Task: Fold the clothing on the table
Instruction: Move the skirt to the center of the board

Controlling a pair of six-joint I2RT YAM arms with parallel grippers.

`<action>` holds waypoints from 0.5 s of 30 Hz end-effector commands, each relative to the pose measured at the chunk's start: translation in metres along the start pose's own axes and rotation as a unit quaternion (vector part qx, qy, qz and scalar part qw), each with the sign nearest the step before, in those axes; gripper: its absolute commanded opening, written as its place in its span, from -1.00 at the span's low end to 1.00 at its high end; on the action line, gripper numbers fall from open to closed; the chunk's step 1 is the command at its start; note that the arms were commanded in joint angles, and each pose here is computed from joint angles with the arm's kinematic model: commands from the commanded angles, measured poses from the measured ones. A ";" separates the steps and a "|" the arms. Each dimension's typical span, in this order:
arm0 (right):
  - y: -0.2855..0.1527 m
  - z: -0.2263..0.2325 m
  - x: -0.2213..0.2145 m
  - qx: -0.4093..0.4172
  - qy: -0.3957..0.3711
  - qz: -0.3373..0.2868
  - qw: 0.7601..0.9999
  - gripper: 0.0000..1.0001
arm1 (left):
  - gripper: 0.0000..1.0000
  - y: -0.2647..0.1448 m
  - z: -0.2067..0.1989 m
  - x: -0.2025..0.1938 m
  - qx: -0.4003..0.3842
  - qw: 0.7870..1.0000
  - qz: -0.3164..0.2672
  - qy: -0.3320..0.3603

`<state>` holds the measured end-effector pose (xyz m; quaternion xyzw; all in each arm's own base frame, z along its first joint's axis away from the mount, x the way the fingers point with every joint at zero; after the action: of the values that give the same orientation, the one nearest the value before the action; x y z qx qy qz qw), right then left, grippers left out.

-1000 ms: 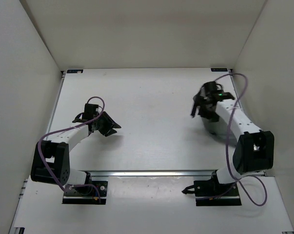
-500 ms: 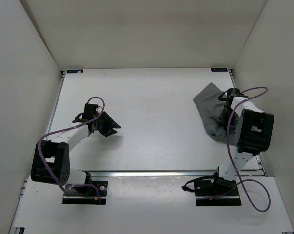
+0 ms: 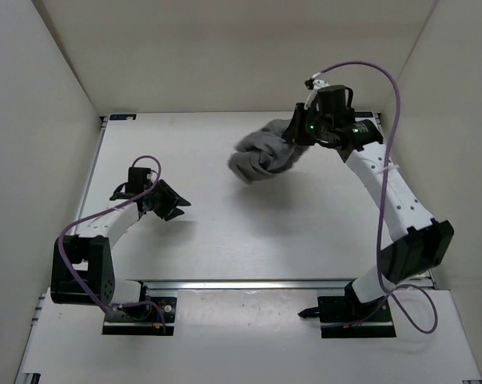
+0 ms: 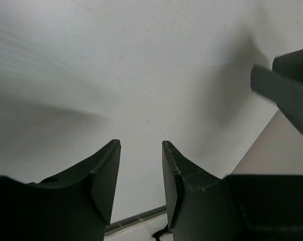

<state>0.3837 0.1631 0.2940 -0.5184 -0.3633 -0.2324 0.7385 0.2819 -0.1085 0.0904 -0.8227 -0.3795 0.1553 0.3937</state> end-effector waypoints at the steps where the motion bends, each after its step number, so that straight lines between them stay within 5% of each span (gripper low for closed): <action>1: -0.047 0.016 0.019 0.079 0.036 -0.041 0.995 -1.00 | -0.01 -0.035 -0.037 0.027 -0.054 0.998 -0.043 0.013; 4: -0.044 0.012 -0.025 0.128 0.096 0.011 0.987 -0.90 | 0.00 -0.051 -0.051 0.039 -0.067 0.996 -0.063 0.021; 7: -0.039 -0.001 -0.087 0.110 0.120 0.073 0.984 -0.59 | 0.02 -0.062 -0.061 0.044 -0.078 0.994 -0.072 0.029; 8: -0.038 -0.008 -0.097 0.093 0.125 0.077 0.985 -0.40 | 0.02 -0.062 -0.060 0.044 -0.074 0.994 -0.074 0.029; 9: -0.037 -0.018 -0.116 0.085 0.136 0.092 0.983 0.03 | 0.01 -0.060 -0.057 0.044 -0.068 0.994 -0.073 0.032; 15: -0.031 -0.053 -0.163 0.013 0.138 0.141 0.980 0.21 | 0.01 -0.036 -0.059 0.016 -0.056 0.996 -0.033 0.054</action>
<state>0.2664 0.1055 0.1637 -0.5026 -0.1447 -0.1695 0.8353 0.3169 -0.0915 0.1640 -0.8237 -0.4290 0.0806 0.3619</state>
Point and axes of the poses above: each gripper's point midway between its finger pads, its own y axis out along the fingers, its own z axis along the line the jaws close on, x = y × z, the point moved 3 cm from there along -y, back along the fingers, and after that the axes turned 8 degrees about -y, right-handed, at the moved point
